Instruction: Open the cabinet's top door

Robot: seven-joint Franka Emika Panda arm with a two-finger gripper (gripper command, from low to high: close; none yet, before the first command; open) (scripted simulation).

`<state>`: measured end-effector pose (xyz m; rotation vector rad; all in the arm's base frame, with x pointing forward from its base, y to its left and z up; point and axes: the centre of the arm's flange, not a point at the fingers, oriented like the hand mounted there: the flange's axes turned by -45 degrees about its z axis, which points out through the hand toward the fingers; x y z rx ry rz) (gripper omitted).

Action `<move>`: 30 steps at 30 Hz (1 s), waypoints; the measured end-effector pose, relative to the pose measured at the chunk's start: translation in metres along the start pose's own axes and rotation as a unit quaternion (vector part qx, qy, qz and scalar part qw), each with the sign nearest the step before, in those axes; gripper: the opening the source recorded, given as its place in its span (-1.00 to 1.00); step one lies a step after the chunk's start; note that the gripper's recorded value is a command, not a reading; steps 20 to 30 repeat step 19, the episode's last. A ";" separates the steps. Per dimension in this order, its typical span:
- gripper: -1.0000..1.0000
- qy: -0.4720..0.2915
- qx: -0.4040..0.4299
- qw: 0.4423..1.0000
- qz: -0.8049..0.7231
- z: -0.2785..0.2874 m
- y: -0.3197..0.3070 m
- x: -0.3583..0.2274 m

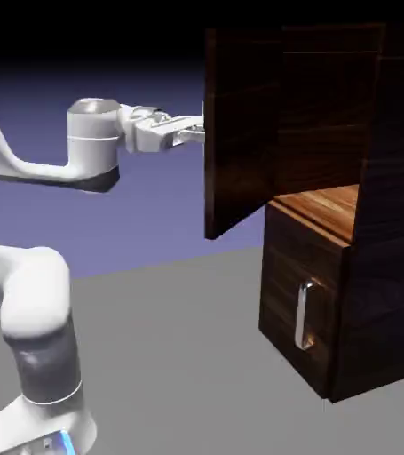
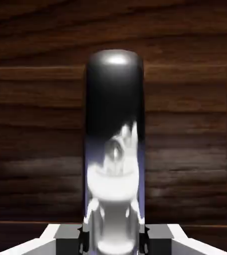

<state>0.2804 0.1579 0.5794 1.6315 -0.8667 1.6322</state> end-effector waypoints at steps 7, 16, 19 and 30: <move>-1.00 0.000 -0.107 0.994 0.000 -0.045 -0.036 0.000; -1.00 0.000 -0.235 0.972 0.000 -0.087 -0.091 0.000; 1.00 0.000 -0.259 0.966 0.000 -0.094 -0.103 0.000; 1.00 0.000 -0.259 0.966 0.000 -0.094 -0.103 0.000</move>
